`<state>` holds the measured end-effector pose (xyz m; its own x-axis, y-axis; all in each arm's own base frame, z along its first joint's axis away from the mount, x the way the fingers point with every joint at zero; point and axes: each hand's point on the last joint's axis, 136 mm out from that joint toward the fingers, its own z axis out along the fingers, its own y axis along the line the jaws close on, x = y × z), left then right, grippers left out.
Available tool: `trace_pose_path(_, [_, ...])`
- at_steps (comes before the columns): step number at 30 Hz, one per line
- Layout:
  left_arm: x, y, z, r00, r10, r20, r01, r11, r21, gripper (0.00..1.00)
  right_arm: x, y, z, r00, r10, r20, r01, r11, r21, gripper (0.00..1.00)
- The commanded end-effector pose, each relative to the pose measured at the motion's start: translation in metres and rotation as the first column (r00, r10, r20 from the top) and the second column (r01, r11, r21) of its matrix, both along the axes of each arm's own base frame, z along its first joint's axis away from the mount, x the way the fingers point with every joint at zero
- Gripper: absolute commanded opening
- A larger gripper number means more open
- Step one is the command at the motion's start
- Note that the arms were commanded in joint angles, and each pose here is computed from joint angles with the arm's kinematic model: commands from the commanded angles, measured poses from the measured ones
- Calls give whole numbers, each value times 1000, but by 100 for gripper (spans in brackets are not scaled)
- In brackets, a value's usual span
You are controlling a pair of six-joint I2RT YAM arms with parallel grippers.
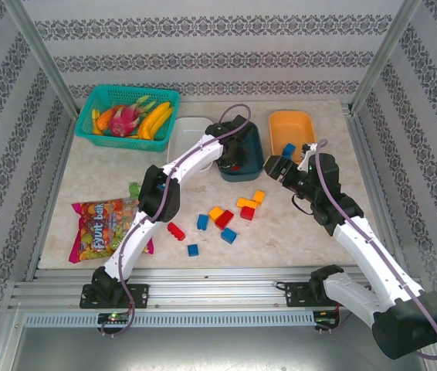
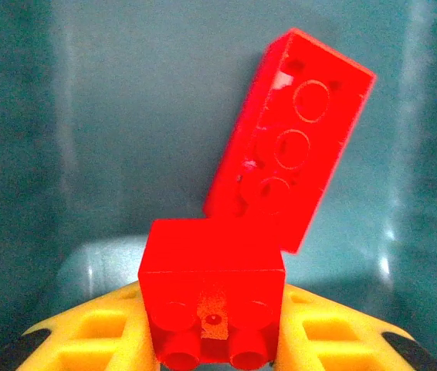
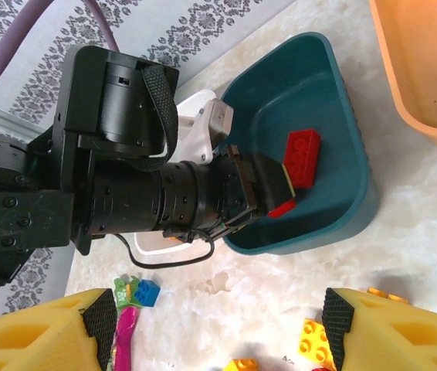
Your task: Sort the legos into containers by color
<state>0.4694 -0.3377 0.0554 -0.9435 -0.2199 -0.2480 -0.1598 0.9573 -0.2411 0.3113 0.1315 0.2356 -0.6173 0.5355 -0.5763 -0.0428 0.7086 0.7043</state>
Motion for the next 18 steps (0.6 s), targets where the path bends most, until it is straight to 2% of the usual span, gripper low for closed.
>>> trace_pose_path(1, [-14, 16, -6, 999, 17, -46, -13, 995, 95, 38, -3, -2, -4, 1000, -4, -12, 4, 1000, 10, 73])
trace_pose_path(9, [-11, 6, 12, 1000, 9, -18, -9, 999, 37, 59, -5, -1, -9, 1000, 3, -31, -3, 1000, 4, 73])
trace_pose_path(13, [-11, 3, 27, 1000, 14, -2, -14, 1000, 7, 63, -5, -2, -8, 1000, 2, -31, -2, 1000, 0, 73])
trace_pose_path(18, [-7, -5, 76, 996, 32, 78, -26, 996, -80, 69, -4, -4, -1, 1000, 6, -12, -7, 999, -42, 73])
